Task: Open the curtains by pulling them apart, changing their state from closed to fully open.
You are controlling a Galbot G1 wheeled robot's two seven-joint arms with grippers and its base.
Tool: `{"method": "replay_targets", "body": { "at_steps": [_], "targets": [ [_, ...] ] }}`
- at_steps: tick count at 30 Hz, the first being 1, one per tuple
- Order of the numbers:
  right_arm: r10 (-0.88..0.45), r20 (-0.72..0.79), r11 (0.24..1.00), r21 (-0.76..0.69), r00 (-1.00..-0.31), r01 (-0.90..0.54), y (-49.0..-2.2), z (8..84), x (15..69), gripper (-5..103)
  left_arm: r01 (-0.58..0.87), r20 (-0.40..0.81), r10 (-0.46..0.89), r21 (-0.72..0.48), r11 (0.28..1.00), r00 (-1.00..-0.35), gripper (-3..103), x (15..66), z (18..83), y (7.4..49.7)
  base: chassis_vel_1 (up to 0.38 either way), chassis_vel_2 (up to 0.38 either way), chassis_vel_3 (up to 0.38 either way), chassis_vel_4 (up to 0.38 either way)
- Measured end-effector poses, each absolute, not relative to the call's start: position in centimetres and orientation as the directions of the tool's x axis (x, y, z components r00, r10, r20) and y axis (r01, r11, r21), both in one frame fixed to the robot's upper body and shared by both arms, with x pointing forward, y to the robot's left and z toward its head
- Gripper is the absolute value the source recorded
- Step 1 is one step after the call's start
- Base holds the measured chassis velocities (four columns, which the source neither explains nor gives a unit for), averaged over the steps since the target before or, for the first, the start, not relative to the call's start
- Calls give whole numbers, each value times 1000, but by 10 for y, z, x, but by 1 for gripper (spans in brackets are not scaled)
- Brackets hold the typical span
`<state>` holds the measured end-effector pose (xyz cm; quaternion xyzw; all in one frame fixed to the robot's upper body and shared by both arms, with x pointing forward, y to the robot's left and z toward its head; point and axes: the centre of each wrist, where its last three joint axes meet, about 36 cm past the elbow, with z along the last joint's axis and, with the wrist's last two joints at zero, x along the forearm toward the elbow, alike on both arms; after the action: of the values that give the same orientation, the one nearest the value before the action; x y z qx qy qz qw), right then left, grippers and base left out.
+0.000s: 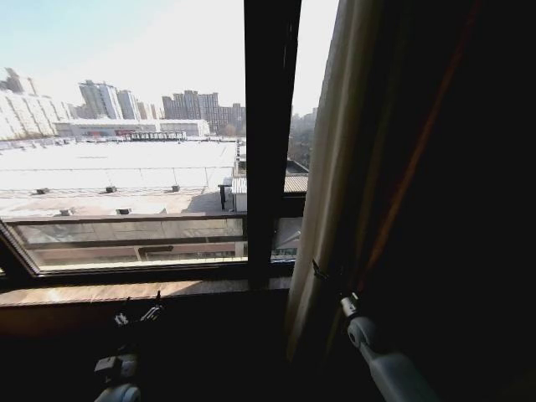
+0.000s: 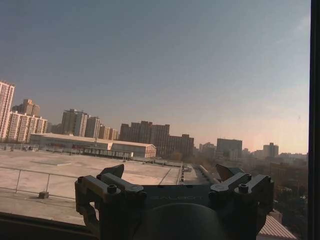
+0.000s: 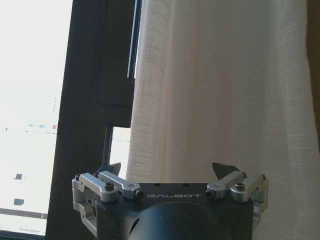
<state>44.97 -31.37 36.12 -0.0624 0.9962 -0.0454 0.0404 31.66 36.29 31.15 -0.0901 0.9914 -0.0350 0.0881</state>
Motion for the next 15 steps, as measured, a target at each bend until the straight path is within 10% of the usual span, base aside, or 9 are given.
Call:
{"method": "replay_targets", "body": {
  "at_steps": [15],
  "targets": [
    [-124, -74, 988, -97, -990, -116, -314, 361, 451, 100, -172, -168, -185, -85, 981, -968, 100, 317, 312, 363, 0, 0, 0, 0]
  ]
}}
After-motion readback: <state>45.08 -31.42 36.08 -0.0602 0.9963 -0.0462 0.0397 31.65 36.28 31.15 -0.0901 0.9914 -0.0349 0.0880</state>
